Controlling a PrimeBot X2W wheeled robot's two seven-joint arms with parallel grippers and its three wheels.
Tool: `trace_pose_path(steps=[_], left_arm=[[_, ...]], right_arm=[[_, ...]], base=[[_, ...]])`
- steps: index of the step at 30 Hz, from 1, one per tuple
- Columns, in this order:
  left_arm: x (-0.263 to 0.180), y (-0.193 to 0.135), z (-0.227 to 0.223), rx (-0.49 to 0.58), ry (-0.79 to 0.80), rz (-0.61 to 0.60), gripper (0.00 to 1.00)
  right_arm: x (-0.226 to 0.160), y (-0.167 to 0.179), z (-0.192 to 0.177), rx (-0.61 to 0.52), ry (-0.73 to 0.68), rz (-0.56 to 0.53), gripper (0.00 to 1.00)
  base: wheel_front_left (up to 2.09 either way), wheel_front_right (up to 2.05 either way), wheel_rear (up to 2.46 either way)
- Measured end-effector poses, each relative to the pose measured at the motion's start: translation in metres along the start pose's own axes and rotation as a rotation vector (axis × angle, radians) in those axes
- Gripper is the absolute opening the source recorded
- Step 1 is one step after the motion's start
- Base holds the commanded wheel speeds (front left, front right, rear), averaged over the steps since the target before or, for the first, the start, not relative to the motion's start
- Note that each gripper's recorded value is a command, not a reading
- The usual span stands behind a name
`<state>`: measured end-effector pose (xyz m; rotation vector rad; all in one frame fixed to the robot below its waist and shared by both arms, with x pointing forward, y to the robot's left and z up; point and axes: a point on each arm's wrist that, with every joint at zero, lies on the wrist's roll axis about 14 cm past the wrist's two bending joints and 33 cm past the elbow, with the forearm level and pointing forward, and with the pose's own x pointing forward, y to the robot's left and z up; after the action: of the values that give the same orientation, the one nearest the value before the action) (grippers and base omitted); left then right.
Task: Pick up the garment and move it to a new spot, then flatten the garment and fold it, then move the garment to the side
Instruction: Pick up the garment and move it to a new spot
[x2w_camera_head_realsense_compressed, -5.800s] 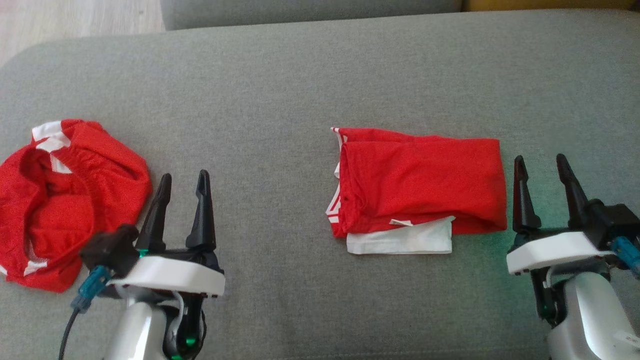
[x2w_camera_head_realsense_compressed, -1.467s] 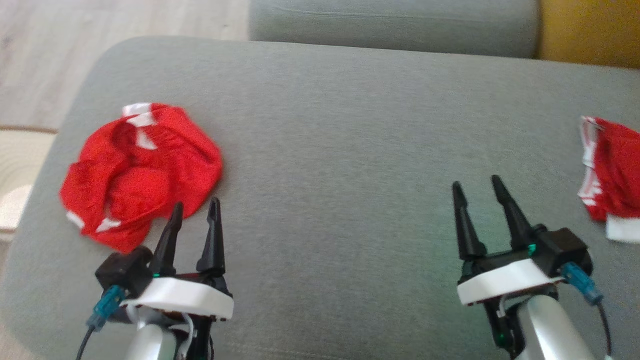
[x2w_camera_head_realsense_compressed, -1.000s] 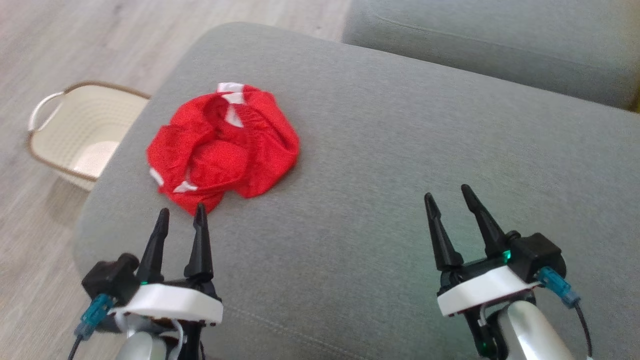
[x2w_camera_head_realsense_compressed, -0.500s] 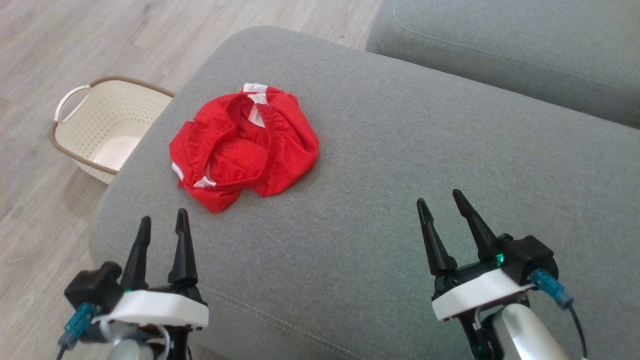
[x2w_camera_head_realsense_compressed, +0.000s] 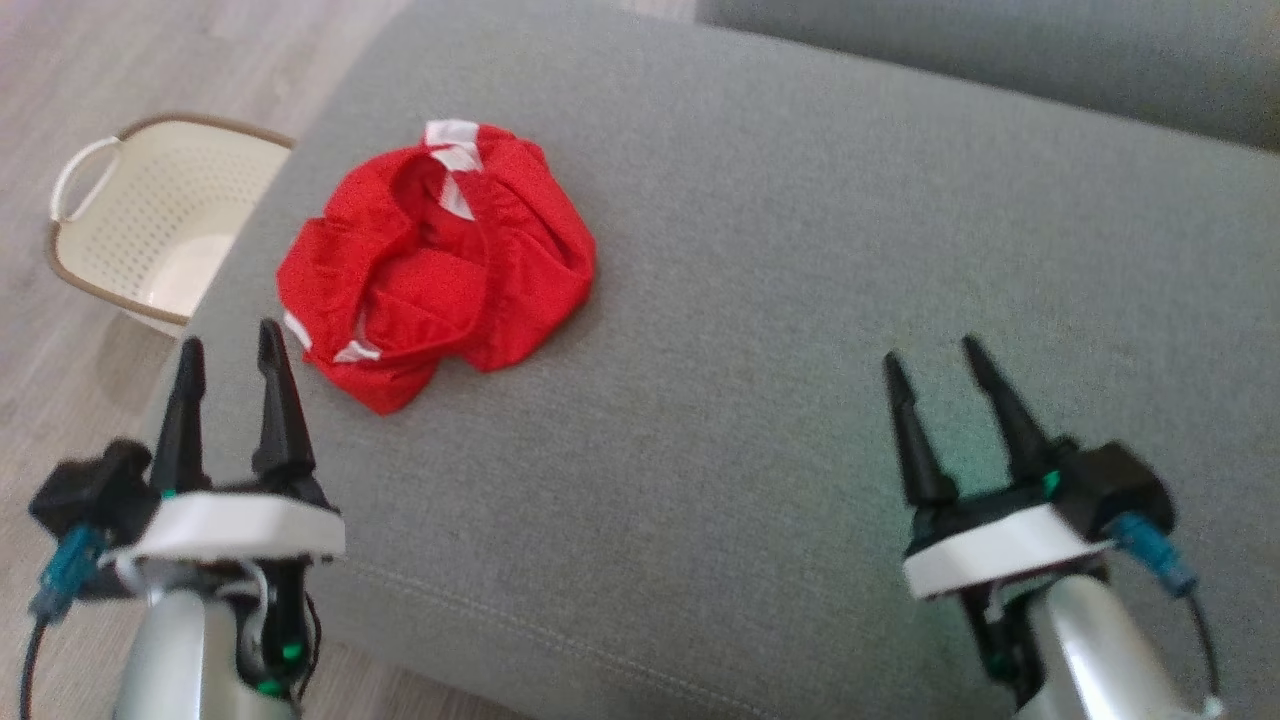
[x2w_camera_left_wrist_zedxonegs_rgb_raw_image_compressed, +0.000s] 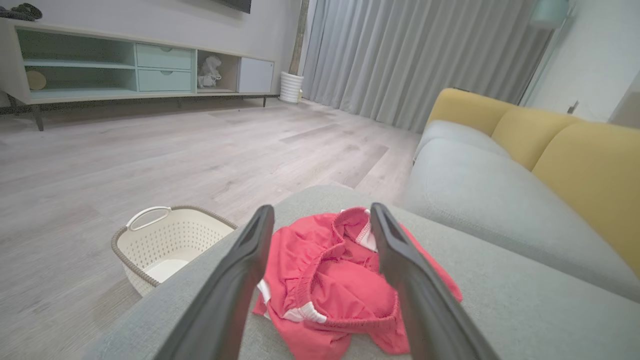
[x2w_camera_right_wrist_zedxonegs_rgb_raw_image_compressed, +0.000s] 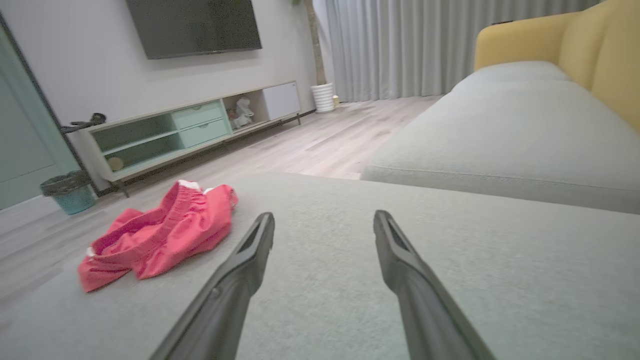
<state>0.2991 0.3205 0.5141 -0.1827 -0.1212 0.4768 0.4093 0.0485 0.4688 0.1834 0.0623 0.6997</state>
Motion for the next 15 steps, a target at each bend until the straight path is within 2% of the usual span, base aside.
trace_pose_path(steps=[8, 15], left_arm=[[0.053, -0.016, -0.055, 0.114, 0.181, -0.075, 1.0], [0.101, -0.037, -0.099, 0.236, 0.362, -0.174, 1.0]], right_arm=[[0.012, -0.071, 0.021, -0.051, -0.057, -0.164, 1.0], [0.01, -0.109, 0.02, -0.08, -0.039, -0.238, 1.0]], base=[[0.0, 0.0, 0.0], [0.0, 0.0, 0.0]])
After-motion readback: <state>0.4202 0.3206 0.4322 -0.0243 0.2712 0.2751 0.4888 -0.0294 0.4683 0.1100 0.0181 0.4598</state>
